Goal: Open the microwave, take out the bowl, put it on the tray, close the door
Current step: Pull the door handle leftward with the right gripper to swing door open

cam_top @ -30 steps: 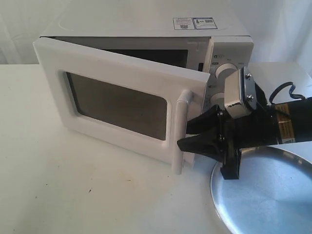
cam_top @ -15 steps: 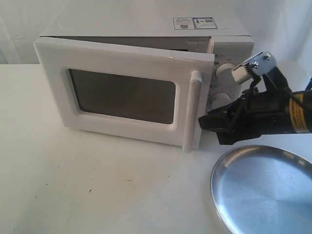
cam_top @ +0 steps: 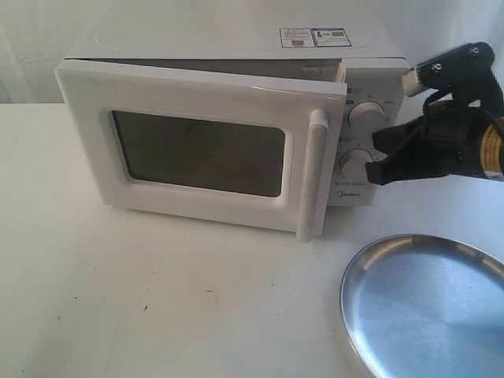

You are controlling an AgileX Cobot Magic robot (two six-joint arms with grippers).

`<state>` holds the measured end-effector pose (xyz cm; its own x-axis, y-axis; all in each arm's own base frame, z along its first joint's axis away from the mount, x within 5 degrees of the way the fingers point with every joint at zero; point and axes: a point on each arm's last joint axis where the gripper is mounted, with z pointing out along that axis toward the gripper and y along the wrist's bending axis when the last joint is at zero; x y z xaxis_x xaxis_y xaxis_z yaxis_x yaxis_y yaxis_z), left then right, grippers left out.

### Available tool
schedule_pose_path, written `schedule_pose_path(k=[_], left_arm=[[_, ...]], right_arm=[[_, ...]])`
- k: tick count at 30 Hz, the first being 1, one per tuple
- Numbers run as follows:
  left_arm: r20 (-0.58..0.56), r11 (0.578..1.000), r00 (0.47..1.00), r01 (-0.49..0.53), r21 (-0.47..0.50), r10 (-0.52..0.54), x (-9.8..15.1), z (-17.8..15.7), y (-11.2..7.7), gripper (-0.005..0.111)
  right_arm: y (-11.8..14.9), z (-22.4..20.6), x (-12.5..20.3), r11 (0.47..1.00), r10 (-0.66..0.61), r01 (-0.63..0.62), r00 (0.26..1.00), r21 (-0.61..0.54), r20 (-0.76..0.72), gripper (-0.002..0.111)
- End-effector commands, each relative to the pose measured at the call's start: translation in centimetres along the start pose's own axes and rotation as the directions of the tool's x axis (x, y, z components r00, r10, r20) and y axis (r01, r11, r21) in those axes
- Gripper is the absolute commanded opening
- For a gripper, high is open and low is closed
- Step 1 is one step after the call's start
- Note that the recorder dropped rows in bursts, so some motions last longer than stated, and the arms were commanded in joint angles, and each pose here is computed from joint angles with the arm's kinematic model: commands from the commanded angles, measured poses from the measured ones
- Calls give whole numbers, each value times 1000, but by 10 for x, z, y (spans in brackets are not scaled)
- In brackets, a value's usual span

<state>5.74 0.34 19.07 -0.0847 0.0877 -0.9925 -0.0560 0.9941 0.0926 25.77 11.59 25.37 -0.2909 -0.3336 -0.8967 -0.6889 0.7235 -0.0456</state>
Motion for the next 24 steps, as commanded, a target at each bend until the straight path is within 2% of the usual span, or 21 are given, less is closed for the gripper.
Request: schedule_pose_path(k=[1, 8, 12, 15, 18, 20, 24], left_arm=[[2, 1000, 1000, 6, 3, -6, -1, 0, 0, 0], [2, 1000, 1000, 6, 3, -6, -1, 0, 0, 0], [2, 1000, 1000, 6, 3, -6, -1, 0, 0, 0], [2, 1000, 1000, 6, 3, -6, -1, 0, 0, 0], [2, 1000, 1000, 6, 3, -6, -1, 0, 0, 0], [2, 1000, 1000, 6, 3, -6, -1, 0, 0, 0], [2, 1000, 1000, 6, 3, -6, -1, 0, 0, 0]], right_arm=[[-4, 11, -12, 1000, -5, 5, 987, -5, 158, 0], [-3, 19, -8, 996, -78, 84, 980, -29, 184, 0], [4, 21, -12, 989, -81, 110, 964, -104, 252, 0], [12, 20, -11, 967, -133, 186, 951, -176, 278, 0], [23, 17, -8, 921, -179, 260, 944, -291, 277, 0], [32, 14, -3, 872, -215, 308, 939, -380, 269, 0], [50, 2, 2, 724, -261, 411, 906, -553, 332, 0]])
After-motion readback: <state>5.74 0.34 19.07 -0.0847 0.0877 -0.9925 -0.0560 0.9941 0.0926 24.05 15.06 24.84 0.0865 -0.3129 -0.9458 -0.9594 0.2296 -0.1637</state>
